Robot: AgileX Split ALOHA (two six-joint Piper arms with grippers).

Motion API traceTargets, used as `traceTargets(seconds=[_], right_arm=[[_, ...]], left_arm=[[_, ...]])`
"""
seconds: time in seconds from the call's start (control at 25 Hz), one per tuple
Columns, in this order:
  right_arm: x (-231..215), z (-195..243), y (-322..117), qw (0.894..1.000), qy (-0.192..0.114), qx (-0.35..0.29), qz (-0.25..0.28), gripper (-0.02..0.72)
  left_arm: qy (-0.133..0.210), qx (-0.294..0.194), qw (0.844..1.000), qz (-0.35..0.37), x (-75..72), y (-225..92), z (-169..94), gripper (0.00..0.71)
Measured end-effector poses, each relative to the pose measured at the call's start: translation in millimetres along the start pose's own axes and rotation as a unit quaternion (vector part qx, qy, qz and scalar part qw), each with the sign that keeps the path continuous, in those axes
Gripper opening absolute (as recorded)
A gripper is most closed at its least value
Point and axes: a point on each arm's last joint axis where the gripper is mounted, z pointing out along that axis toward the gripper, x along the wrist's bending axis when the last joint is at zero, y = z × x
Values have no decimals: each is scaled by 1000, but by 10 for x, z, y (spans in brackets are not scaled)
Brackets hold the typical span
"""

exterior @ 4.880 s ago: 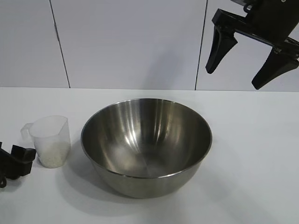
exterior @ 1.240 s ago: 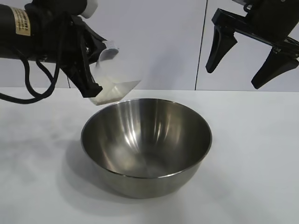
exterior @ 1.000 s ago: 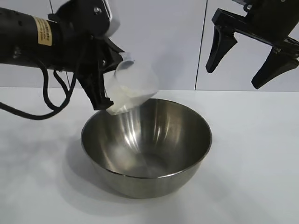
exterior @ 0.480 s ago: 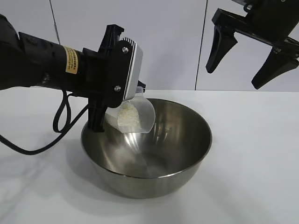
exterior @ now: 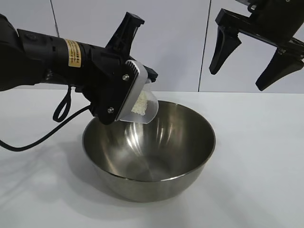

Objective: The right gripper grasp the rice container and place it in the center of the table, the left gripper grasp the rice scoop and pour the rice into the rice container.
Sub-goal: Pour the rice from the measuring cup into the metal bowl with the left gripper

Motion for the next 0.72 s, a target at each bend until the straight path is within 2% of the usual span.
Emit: traceTargets(seconds=[0.32, 0.72], right_arm=[[0, 0, 0, 1000, 0, 0, 0, 641], [0, 0, -1, 1000, 0, 1, -5, 641]], left_arm=[[30, -16, 995, 90, 64, 26, 5, 3], [41, -28, 983, 179, 99, 12, 13, 3]])
